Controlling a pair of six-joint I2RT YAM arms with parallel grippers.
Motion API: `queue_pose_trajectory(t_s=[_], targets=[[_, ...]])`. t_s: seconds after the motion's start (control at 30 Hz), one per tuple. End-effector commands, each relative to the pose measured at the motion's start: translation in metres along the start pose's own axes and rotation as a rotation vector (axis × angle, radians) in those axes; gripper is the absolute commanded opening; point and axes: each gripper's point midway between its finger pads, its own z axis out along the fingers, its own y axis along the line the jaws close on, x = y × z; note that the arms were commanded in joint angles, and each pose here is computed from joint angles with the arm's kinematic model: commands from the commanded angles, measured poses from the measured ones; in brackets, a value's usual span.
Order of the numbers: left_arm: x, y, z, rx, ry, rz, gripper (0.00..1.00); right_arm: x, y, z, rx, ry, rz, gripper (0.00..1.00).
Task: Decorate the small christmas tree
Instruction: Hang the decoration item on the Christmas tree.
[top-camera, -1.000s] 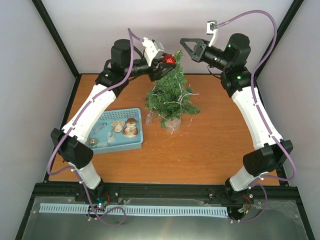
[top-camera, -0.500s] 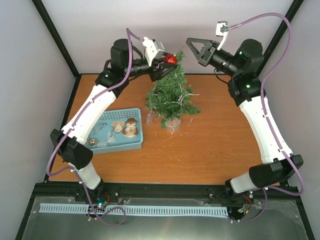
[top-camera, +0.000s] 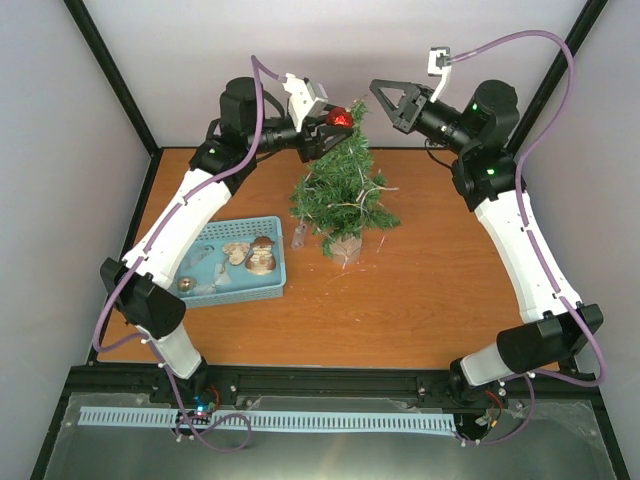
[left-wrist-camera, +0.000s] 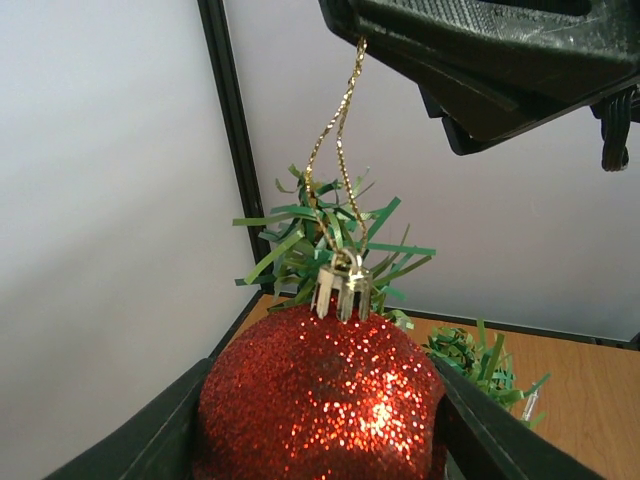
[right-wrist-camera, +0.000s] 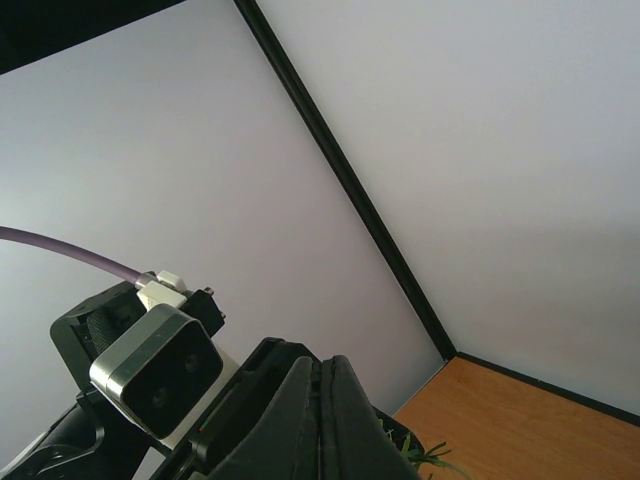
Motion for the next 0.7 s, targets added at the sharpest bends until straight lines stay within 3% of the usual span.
queue_pose_trajectory(t_s=[0.0, 0.67], targets=[[-0.025, -0.007, -0.008, 0.015, -0.044, 0.031, 0.40, -0.003, 0.000, 0.000, -0.009, -0.008, 0.010, 0.03], [-0.018, -0.007, -0.005, 0.025, -0.032, 0.021, 0.40, 0.003, 0.011, -0.013, -0.028, -0.034, 0.051, 0.03]])
